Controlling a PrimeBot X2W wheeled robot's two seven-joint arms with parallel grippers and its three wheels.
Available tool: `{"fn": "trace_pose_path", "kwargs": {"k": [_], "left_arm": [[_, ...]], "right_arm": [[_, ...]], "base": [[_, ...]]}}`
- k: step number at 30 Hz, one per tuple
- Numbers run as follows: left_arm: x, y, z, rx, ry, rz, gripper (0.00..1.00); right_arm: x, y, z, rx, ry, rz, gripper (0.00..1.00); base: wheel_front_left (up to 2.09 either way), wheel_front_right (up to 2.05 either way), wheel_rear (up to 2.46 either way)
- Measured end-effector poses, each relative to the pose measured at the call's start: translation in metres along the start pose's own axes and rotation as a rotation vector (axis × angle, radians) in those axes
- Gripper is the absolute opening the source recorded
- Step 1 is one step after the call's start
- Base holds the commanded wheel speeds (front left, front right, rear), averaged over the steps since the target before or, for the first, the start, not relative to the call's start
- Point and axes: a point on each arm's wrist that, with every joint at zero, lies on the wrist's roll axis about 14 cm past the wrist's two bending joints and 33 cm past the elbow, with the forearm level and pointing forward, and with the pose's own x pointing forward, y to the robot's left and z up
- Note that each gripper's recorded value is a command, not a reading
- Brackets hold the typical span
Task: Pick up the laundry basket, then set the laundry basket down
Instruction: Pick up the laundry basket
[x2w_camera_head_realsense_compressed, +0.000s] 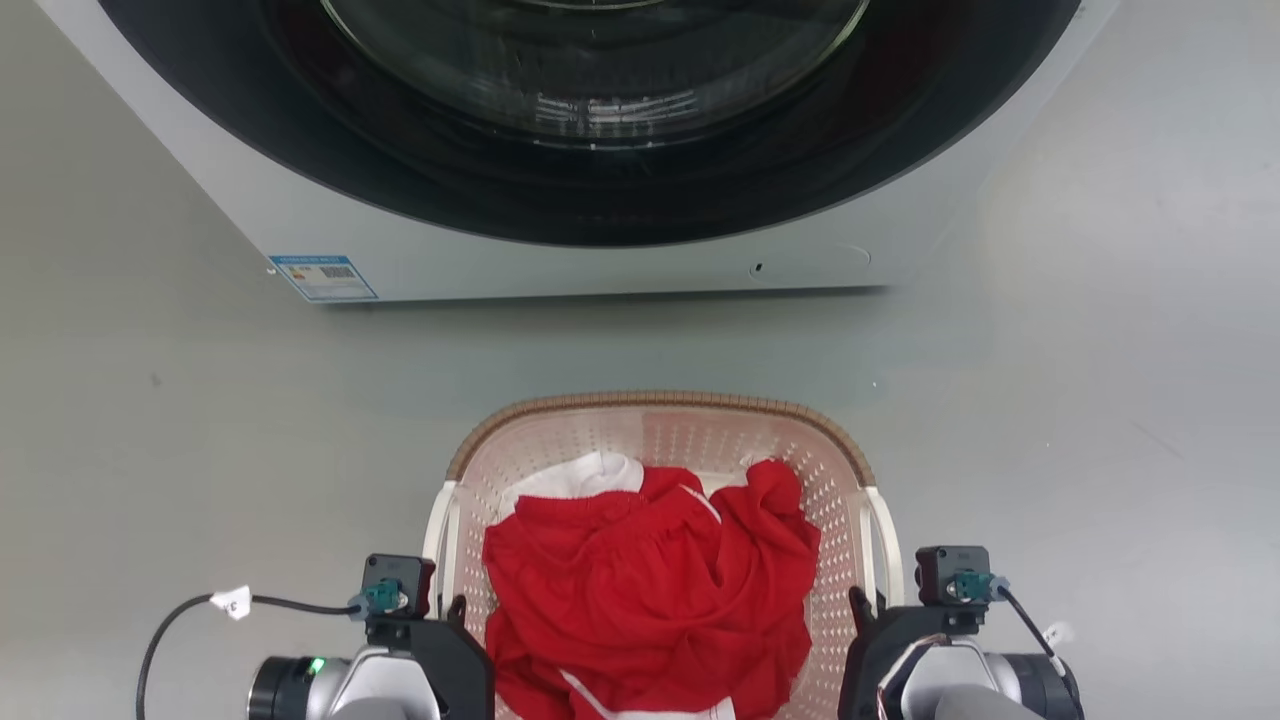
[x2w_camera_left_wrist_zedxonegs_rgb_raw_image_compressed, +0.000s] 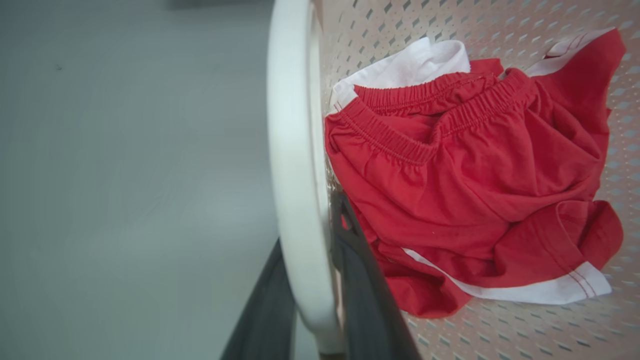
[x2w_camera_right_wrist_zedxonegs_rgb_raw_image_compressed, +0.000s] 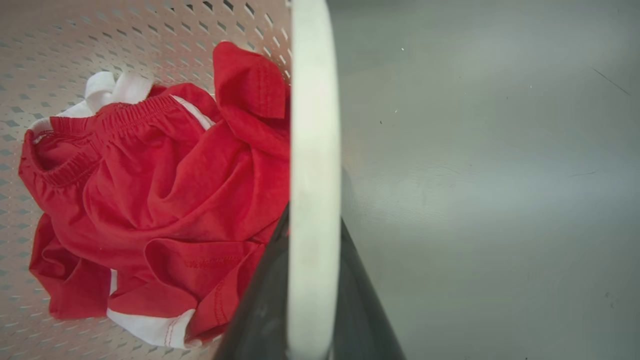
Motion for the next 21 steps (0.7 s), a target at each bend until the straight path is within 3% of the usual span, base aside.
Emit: {"fn": "trace_pose_path", "kwargs": {"k": [21], "left_arm": [[-0.061,-0.01,-0.037,-0.021,0.026,0.012,0.0]], "right_arm": [[-0.062,0.023,-0.041,-0.031,0.069,0.034,0.0]], "base": [[0.0,0.0,0.0]]}}
